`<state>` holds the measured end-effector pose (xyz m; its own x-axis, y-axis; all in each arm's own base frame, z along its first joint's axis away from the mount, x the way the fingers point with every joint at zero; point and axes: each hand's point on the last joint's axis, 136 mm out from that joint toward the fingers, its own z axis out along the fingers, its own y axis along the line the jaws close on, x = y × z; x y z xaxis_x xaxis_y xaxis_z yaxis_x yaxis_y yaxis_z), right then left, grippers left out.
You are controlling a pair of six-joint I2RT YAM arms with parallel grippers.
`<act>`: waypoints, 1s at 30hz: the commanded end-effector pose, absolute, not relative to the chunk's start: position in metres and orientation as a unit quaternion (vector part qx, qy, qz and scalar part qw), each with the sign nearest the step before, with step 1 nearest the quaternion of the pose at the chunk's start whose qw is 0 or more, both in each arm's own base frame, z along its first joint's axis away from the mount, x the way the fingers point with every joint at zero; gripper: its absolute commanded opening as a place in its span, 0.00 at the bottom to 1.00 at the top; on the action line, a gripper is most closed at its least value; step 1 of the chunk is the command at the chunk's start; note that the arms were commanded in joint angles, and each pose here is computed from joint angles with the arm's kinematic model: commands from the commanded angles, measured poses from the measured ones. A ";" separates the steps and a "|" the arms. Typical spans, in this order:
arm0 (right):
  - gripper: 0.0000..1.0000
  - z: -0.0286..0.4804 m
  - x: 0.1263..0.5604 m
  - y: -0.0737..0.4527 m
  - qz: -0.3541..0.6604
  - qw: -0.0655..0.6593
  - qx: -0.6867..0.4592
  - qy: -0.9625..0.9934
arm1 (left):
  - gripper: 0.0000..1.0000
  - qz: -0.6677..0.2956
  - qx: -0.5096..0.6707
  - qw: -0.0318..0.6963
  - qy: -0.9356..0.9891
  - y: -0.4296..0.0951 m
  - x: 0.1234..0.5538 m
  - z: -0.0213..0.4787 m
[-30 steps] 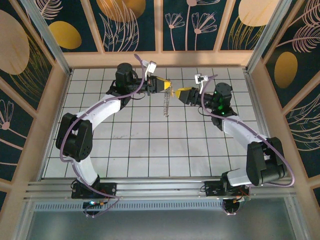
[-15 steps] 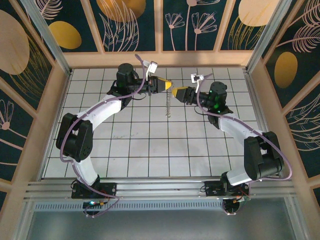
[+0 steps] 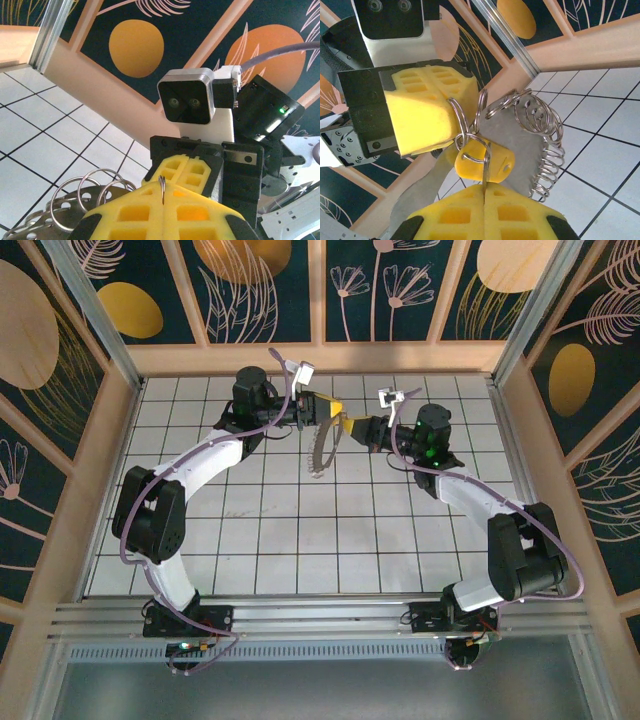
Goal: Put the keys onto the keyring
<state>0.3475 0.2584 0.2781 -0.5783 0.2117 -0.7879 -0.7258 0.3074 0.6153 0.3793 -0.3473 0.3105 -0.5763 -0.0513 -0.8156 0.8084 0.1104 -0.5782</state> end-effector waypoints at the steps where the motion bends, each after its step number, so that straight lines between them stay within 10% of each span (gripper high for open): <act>1: 0.00 0.290 0.337 0.264 0.559 0.429 -0.210 0.678 | 0.00 -0.605 0.303 0.392 0.623 -0.346 0.371 0.342; 16: 0.00 0.278 0.317 0.285 0.563 0.389 -0.245 0.687 | 0.00 -0.612 0.295 0.395 0.619 -0.346 0.373 0.344; 21: 0.28 0.284 0.316 0.260 0.544 0.412 -0.224 0.696 | 0.00 -0.618 0.290 0.396 0.615 -0.345 0.371 0.345; 30: 0.36 0.331 0.327 0.217 0.528 0.485 -0.162 0.679 | 0.00 -0.633 0.273 0.402 0.602 -0.343 0.370 0.354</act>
